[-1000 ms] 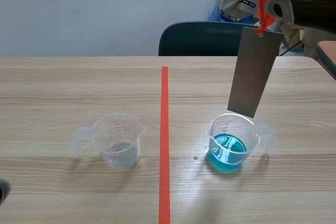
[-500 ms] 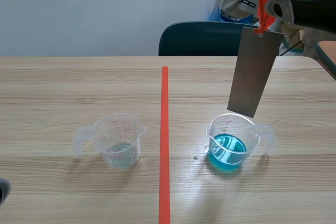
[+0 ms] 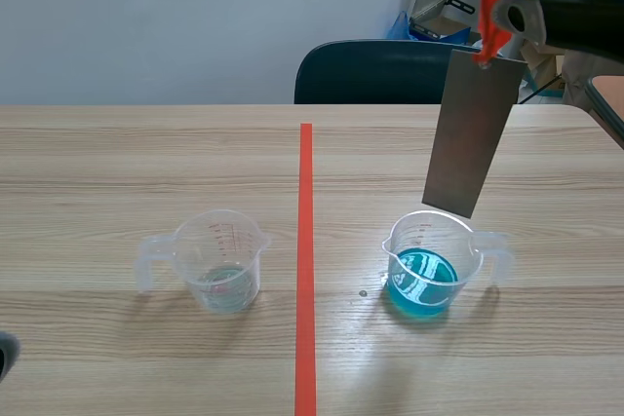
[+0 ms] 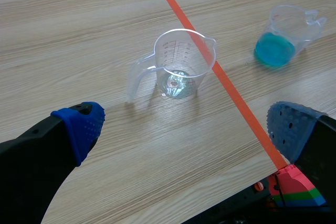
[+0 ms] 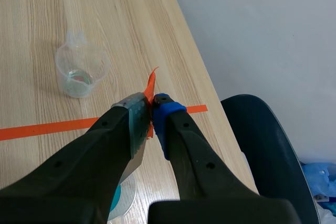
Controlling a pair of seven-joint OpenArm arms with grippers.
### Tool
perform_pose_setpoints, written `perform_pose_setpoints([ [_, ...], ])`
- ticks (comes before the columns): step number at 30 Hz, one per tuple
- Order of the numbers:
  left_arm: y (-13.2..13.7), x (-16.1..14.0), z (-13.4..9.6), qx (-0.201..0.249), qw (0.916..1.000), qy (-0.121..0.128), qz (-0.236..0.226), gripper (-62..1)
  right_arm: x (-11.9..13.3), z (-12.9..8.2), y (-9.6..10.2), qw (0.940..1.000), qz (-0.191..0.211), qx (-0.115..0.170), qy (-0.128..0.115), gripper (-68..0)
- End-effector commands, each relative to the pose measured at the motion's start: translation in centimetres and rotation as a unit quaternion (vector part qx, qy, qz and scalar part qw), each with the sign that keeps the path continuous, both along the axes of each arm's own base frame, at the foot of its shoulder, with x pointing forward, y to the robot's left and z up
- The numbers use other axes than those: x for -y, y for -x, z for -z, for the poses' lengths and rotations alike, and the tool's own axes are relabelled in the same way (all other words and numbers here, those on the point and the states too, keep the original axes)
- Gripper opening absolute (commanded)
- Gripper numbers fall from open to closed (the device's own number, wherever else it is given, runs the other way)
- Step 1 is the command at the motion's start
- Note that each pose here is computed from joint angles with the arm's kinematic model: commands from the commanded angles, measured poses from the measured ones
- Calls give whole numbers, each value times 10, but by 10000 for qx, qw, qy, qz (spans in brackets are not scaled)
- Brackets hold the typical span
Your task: Do the redox reaction experiment
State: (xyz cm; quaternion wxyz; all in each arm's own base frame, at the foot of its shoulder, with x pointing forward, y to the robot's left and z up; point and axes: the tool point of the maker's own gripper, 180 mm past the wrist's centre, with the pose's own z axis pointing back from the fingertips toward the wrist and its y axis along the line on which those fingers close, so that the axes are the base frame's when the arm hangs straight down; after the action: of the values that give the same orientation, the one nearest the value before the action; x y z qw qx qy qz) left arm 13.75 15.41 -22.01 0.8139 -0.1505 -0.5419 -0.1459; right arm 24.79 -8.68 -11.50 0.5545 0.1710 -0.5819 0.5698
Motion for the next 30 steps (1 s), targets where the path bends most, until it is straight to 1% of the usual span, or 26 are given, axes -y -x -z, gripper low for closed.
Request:
perform_pose_setpoints([
  [1, -3, 3, -8, 157, 9998, 82, 3, 14, -4, -8, 2, 9999, -92, 81, -91, -667],
  [22, -3, 3, -8, 156, 9998, 82, 3, 14, -4, -8, 2, 9999, -91, 83, -91, -667],
  [30, -3, 3, -8, 154, 9998, 81, 3, 14, -2, -3, -1, 9998, 24, 179, -78, -667],
])
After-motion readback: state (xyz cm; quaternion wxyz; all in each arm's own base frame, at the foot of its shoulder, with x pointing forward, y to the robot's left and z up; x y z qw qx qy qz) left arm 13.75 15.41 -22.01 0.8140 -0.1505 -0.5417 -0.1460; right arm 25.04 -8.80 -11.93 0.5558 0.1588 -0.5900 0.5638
